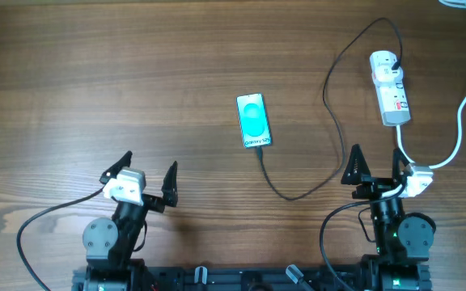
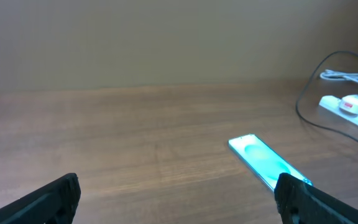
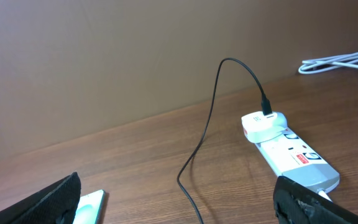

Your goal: Plug charger to phone and switch on socket

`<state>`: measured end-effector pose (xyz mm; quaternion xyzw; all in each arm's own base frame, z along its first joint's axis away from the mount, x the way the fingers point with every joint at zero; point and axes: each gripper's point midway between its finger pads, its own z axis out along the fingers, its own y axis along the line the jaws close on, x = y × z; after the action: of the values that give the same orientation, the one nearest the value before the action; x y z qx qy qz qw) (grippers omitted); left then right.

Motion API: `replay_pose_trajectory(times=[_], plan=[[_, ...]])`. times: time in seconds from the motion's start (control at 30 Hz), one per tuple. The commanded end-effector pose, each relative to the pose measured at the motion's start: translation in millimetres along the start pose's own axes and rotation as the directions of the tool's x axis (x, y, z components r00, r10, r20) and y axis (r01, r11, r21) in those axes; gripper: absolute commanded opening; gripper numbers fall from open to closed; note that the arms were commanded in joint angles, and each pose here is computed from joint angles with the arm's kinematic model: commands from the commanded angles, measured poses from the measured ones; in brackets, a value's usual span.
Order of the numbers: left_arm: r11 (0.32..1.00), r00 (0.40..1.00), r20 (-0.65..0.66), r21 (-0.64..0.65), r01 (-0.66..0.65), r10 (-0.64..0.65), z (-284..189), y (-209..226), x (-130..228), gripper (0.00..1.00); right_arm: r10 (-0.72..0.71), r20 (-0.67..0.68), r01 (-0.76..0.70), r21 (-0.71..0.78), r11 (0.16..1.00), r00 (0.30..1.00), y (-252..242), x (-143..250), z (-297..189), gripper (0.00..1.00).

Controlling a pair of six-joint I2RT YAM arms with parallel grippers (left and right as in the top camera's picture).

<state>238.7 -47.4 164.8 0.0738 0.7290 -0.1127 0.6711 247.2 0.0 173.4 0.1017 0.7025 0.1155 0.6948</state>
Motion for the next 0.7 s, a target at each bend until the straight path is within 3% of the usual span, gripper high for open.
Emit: replay_pose_trajectory(times=[0.0, 0.2, 0.67], plan=[[0.997, 0.998, 0.021, -0.035, -0.066, 0.067, 1.6, 7.0, 2.6, 1.00, -0.017, 0.012, 0.017, 0.008, 1.000, 1.000, -0.9, -2.3, -0.5, 1.00], [0.985, 0.999, 0.004, -0.168, -0.044, 0.046, -0.7, 30.2, 5.8, 1.00, -0.017, 0.012, 0.017, 0.008, 1.000, 1.000, -0.9, -2.3, -0.5, 1.00], [0.984, 0.999, 0.008, -0.173, -0.042, 0.044, -0.9, 31.3, 5.0, 1.00, -0.017, 0.012, 0.017, 0.008, 1.000, 1.000, -0.9, -2.3, -0.5, 1.00]])
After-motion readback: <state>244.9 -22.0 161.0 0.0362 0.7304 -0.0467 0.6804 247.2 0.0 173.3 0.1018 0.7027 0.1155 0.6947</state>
